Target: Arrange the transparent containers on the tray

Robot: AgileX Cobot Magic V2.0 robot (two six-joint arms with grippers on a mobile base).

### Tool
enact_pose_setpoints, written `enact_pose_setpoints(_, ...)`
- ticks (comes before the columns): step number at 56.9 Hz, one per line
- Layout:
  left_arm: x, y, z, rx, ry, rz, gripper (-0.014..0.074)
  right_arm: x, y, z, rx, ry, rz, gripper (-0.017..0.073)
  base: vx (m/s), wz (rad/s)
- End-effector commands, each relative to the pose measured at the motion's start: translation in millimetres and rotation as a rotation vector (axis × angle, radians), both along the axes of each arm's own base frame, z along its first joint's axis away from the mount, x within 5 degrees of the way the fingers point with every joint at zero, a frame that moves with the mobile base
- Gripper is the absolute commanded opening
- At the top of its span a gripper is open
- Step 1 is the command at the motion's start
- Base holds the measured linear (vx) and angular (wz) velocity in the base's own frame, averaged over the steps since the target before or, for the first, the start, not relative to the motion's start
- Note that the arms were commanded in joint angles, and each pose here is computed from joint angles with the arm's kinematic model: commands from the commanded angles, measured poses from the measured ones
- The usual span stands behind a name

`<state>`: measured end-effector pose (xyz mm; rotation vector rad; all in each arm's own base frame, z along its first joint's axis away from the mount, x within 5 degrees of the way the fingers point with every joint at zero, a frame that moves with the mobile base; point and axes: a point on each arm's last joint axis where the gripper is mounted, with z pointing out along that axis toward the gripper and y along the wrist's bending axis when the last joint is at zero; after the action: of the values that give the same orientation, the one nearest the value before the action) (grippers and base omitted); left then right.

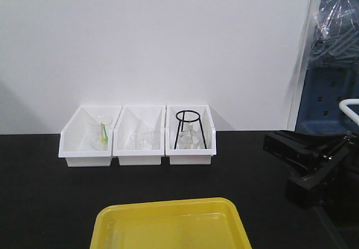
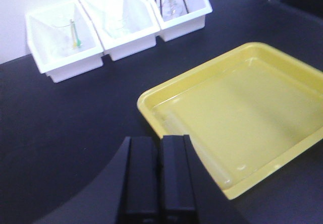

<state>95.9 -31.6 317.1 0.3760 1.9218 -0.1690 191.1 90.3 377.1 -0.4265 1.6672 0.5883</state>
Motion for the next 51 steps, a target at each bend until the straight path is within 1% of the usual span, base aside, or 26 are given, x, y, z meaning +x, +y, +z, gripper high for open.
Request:
enact_pose_setpoints(1,-10.9,7.0,1.4,-0.041,-0.157,0.037,-0.0008,-1.6,-4.0,12.5,-0.018,-0.060,-0.028,-0.0011,0.00,0.00)
enact_pose_setpoints(10,-34.1,20.1,-39.5,-0.072,-0.211,0.150,-0.0008,-1.5,-4.1,12.5,-0.018,-0.060,-0.030,-0.0011,0.00,0.00)
enact_pose_setpoints(16,-44.9,25.3,-73.2,-0.073,-0.225,0.219,-0.0008,-1.5,-4.2,12.5,-0.018,-0.060,-0.031,-0.0013,0.00,0.00)
enact_pose_setpoints(22,-49.9,28.0,-103.1,-0.064,-0.242,0.266,-0.0008,-1.5,-4.2,12.5,-0.018,-0.060,-0.031,-0.0012,0.00,0.00)
enact_pose_setpoints(26,-43.9,29.1,-120.9,-0.061,-0.229,0.288,-0.0008,-1.5,-4.1,12.5,-0.018,-0.060,-0.030,-0.0013,0.00,0.00)
enact_pose_setpoints(30,-40.0,29.7,-137.5,-0.069,-0.256,0.298,-0.0008,-1.5,-4.1,12.5,-0.018,-0.060,-0.030,-0.0013,0.00,0.01)
enact_pose_setpoints(32,-39.2,29.9,-139.2,-0.091,-0.291,0.303,-0.0008,-1.5,-4.1,12.5,-0.018,-0.060,-0.030,-0.0013,0.00,0.00)
enact_pose_setpoints(34,-39.9,29.8,-137.1,-0.095,-0.282,0.304,-0.0008,-1.5,-4.1,12.5,-0.018,-0.060,-0.030,-0.0013,0.00,0.00)
enact_pose_setpoints(37,-39.7,29.8,-135.4,-0.094,-0.304,0.301,-0.0008,-1.5,-4.2,12.5,-0.018,-0.060,-0.031,-0.0013,0.00,0.00)
enact_pose_setpoints(41,-39.7,29.8,-135.8,-0.093,-0.302,0.301,-0.0008,-1.5,-4.2,12.5,-0.018,-0.060,-0.031,-0.0013,0.00,0.00)
enact_pose_setpoints(51,-40.0,29.6,-139.6,-0.087,-0.257,0.301,-0.0008,-1.5,-4.2,12.5,-0.018,-0.060,-0.031,-0.0013,0.00,0.00)
